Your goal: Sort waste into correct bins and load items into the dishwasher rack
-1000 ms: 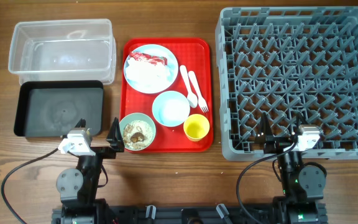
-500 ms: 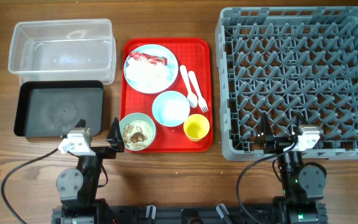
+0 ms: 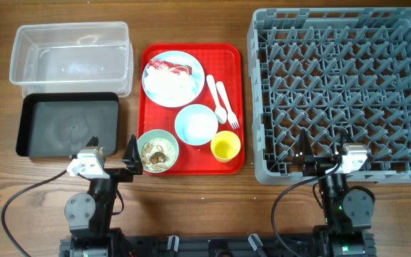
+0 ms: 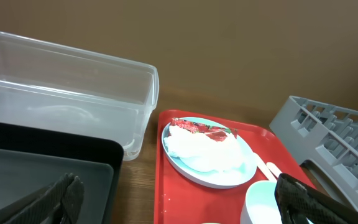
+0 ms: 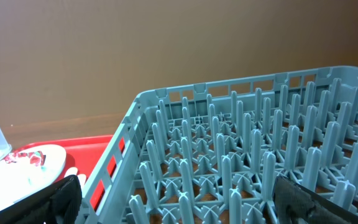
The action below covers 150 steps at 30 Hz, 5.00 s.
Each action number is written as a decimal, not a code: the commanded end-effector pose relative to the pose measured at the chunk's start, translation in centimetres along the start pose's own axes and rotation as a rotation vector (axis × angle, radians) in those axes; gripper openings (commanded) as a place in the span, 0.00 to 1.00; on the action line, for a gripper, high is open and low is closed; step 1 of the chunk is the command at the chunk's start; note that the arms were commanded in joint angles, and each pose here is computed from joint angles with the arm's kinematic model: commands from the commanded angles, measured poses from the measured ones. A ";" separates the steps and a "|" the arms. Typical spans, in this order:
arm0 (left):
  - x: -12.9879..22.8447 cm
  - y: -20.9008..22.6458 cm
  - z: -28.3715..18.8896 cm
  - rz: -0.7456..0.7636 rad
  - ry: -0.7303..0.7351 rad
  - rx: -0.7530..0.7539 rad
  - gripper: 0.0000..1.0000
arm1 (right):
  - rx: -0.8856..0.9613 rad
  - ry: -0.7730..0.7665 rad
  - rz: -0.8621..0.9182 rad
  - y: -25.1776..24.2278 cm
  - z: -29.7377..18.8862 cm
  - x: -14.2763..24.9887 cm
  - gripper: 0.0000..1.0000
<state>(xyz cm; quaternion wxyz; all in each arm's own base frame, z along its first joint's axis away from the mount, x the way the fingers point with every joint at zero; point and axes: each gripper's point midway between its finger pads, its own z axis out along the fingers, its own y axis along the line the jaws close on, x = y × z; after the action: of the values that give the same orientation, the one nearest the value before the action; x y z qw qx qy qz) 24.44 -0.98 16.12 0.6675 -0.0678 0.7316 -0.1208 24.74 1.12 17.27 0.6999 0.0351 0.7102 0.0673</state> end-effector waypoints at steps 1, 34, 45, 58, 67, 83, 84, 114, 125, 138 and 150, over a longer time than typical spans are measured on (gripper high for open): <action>0.2 0.0 0.0 0.020 -0.002 0.004 1.00 | -0.014 -0.003 0.014 0.2 0.0 -0.1 1.00; 0.2 0.0 0.0 0.020 -0.002 0.004 1.00 | -0.013 -0.003 0.014 0.2 0.0 -0.1 1.00; 0.2 0.0 0.0 0.020 -0.002 0.004 1.00 | -0.014 -0.003 0.014 0.2 0.0 -0.1 1.00; 0.2 0.0 0.0 0.020 -0.002 0.004 1.00 | -0.014 -0.003 0.014 0.2 0.0 -0.1 1.00; 0.1 0.3 0.0 0.020 -0.005 -0.010 1.00 | -0.014 -0.003 0.015 0.2 0.0 -0.1 1.00; -1.9 -2.5 -0.3 0.036 -0.049 0.132 1.00 | -0.151 -0.093 0.002 2.9 -0.7 -4.1 0.99; -2.2 -2.7 -0.3 0.037 -0.051 0.136 1.00 | -0.158 -0.097 0.000 3.1 -0.8 -4.6 1.00; -12.3 -10.9 13.4 0.051 0.703 0.189 1.00 | -0.129 0.557 -0.009 5.4 9.9 -14.9 1.00; -2.9 -15.9 19.0 0.132 1.002 0.245 1.00 | -0.171 0.709 0.035 6.0 11.7 -11.1 1.00; 2.5 -8.1 22.6 -0.286 0.924 -0.520 0.90 | -0.163 0.753 0.041 5.8 11.5 -10.0 1.00; 11.1 -7.4 27.5 -0.504 0.904 -0.608 1.00 | -0.149 0.805 0.044 5.5 11.1 -8.8 1.00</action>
<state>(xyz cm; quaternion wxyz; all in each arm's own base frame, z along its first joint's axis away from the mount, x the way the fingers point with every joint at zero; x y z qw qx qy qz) 49.74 -13.42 7.27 0.2027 -0.3230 0.9208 -0.0816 35.48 5.70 26.11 0.3609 -0.0247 0.9220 0.1381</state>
